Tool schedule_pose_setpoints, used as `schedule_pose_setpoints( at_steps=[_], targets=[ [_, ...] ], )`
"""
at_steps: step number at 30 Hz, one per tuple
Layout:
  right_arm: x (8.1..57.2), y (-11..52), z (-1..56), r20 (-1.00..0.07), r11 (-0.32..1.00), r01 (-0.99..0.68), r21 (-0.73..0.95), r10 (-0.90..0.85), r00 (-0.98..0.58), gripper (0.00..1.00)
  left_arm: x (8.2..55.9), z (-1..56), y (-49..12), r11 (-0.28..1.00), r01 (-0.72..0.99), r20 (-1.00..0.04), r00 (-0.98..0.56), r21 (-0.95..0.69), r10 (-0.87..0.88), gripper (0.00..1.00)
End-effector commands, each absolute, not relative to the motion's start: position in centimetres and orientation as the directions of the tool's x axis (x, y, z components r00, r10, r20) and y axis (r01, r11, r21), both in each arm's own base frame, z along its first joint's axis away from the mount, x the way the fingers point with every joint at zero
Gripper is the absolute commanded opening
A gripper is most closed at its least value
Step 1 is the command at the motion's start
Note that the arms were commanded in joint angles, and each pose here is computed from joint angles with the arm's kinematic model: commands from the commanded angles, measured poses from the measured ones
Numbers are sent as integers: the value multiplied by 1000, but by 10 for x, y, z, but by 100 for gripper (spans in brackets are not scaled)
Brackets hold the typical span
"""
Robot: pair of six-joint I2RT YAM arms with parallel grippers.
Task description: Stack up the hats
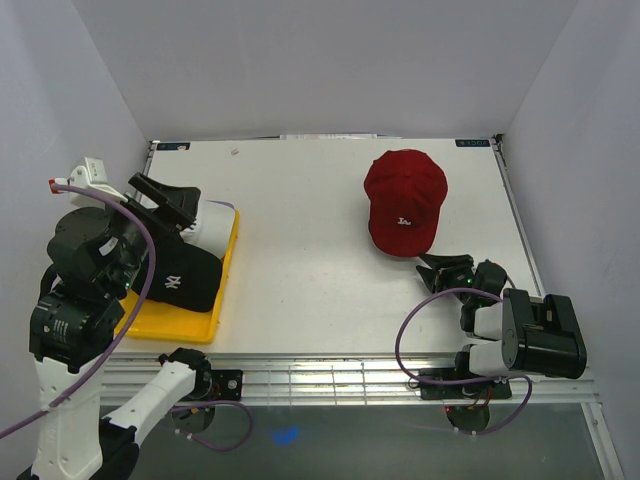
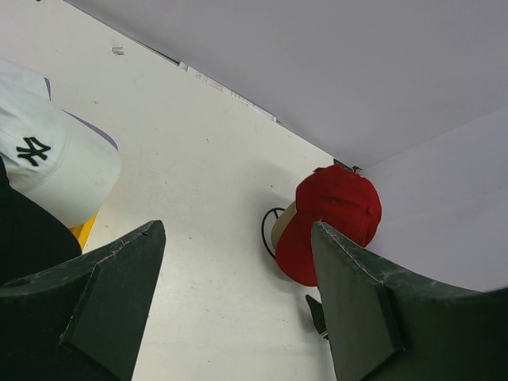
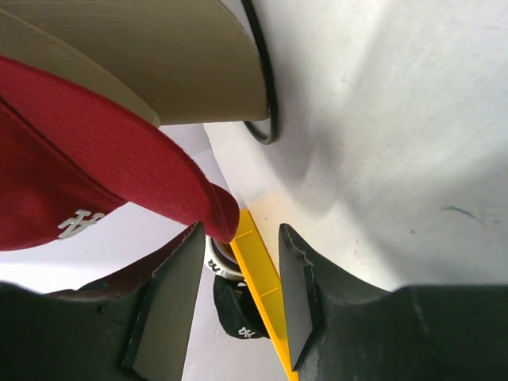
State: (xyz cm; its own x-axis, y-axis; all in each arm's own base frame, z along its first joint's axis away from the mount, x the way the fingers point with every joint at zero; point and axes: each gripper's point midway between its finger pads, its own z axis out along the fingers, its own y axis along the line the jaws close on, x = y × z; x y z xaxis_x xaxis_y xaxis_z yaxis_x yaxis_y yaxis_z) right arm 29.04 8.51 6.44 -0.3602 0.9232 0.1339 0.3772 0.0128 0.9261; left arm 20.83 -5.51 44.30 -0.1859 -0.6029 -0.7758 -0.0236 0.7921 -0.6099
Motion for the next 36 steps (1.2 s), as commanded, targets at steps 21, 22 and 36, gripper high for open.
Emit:
schedule_pose_setpoints(
  at_steps=[21, 22, 36],
  targets=[
    [270, 72, 69, -81, 279, 417, 865, 898, -433, 53, 214, 418, -51, 810, -93, -781, -224, -578, -583, 85],
    [267, 74, 69, -87, 294, 414, 862, 889, -449, 53, 215, 416, -50, 811, -101, -780, -230, -576, -582, 85],
    [209, 166, 92, -346, 598, 114, 793, 597, -724, 49, 227, 377, -55, 790, -196, -729, -306, -581, -612, 85]
  ],
)
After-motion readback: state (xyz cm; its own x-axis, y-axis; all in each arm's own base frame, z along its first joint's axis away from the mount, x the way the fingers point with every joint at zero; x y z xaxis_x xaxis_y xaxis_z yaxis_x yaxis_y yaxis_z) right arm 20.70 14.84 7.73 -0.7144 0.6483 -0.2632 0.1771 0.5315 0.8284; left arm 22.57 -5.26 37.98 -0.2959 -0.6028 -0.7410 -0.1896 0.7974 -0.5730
